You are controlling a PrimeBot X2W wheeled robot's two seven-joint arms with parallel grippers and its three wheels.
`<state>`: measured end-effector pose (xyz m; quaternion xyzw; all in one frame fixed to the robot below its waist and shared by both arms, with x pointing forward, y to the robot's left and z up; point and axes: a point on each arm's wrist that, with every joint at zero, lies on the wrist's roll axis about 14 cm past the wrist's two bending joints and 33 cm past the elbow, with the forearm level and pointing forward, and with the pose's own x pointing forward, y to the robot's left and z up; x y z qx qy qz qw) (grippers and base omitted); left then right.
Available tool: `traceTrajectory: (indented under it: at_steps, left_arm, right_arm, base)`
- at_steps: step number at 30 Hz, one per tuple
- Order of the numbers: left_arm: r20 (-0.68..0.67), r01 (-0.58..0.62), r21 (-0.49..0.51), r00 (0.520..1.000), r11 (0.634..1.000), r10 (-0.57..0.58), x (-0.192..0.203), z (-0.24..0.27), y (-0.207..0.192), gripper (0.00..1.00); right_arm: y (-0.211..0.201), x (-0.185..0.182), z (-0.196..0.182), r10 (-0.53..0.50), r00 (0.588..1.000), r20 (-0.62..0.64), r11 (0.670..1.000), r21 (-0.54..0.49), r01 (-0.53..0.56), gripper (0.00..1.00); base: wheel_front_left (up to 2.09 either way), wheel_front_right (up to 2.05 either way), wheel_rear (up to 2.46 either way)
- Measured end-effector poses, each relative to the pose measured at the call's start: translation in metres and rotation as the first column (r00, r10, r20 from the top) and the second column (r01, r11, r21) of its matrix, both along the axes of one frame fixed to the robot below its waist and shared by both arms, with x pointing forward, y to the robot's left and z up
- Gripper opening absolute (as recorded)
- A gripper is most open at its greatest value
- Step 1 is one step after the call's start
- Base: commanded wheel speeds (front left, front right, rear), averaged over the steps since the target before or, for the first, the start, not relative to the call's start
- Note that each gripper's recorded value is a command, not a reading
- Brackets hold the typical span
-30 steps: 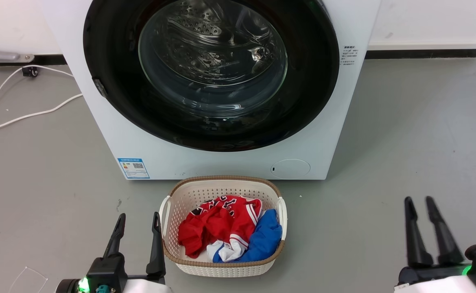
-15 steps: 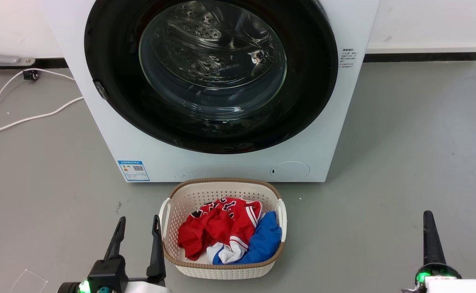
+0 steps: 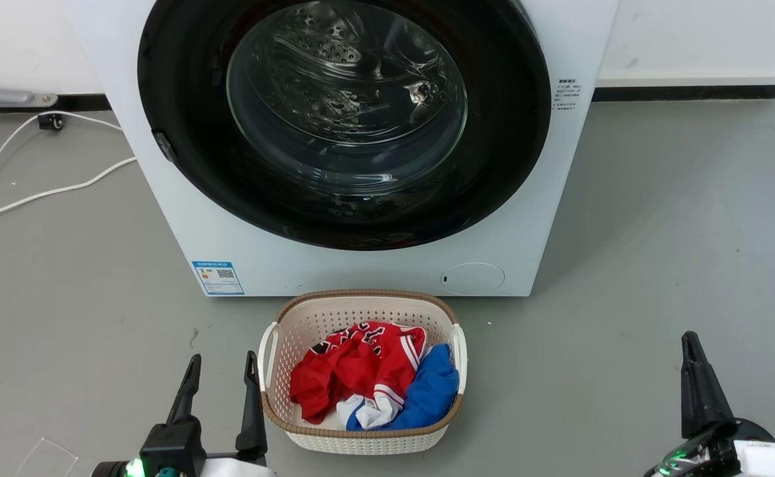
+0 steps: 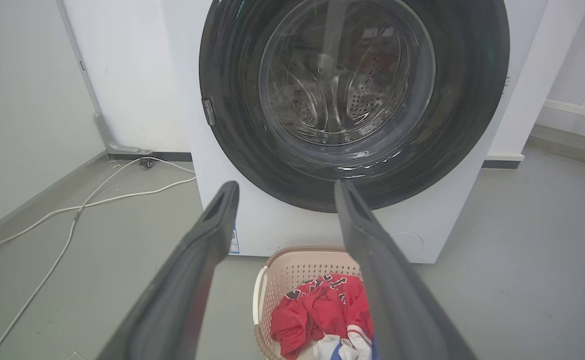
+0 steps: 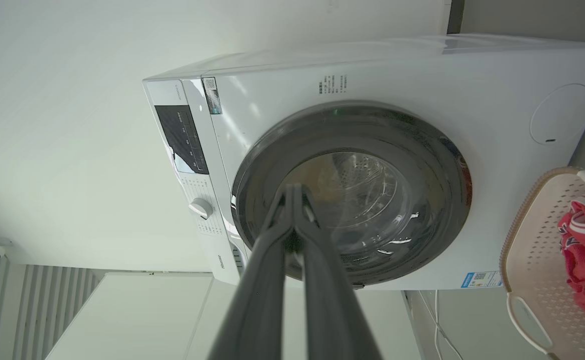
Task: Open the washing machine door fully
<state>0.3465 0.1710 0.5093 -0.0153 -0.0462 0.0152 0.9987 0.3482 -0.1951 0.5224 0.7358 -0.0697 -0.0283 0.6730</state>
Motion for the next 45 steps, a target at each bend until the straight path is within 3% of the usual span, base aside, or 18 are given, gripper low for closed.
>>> traceTrajectory:
  at_steps: [11, 28, 39, 45]
  left_arm:
    - [0.000, -0.006, 0.001, 1.000, 1.000, 0.006, 0.000, 0.000, 0.002, 1.00]
    - [-0.013, -0.014, 0.009, 1.000, 1.000, 0.014, 0.002, -0.004, 0.003, 1.00]
    - [0.002, 0.003, 0.044, 1.000, 0.999, -0.003, 0.036, -0.001, 0.000, 1.00]
    - [0.000, 0.007, 0.061, 1.000, 0.998, -0.007, 0.059, -0.005, -0.001, 1.00]
  right_arm:
    - [0.012, -0.004, 0.003, 0.124, 0.992, 0.004, 0.990, -0.074, -0.123, 0.00]
    - [0.006, 0.003, -0.008, 0.099, 0.994, -0.035, 0.989, -0.108, -0.102, 0.00]
    - [-0.038, 0.080, 0.014, 0.030, 0.999, 0.028, 0.988, -0.149, -0.025, 0.00]
    - [-0.045, 0.134, 0.026, 0.077, 0.995, 0.062, 0.985, -0.162, -0.066, 0.00]
  base:
    - [0.00, 0.00, 0.00]
    - [0.00, 0.00, 0.00]
    - [0.00, 0.00, 0.00]
    - [0.00, 0.00, 0.00]
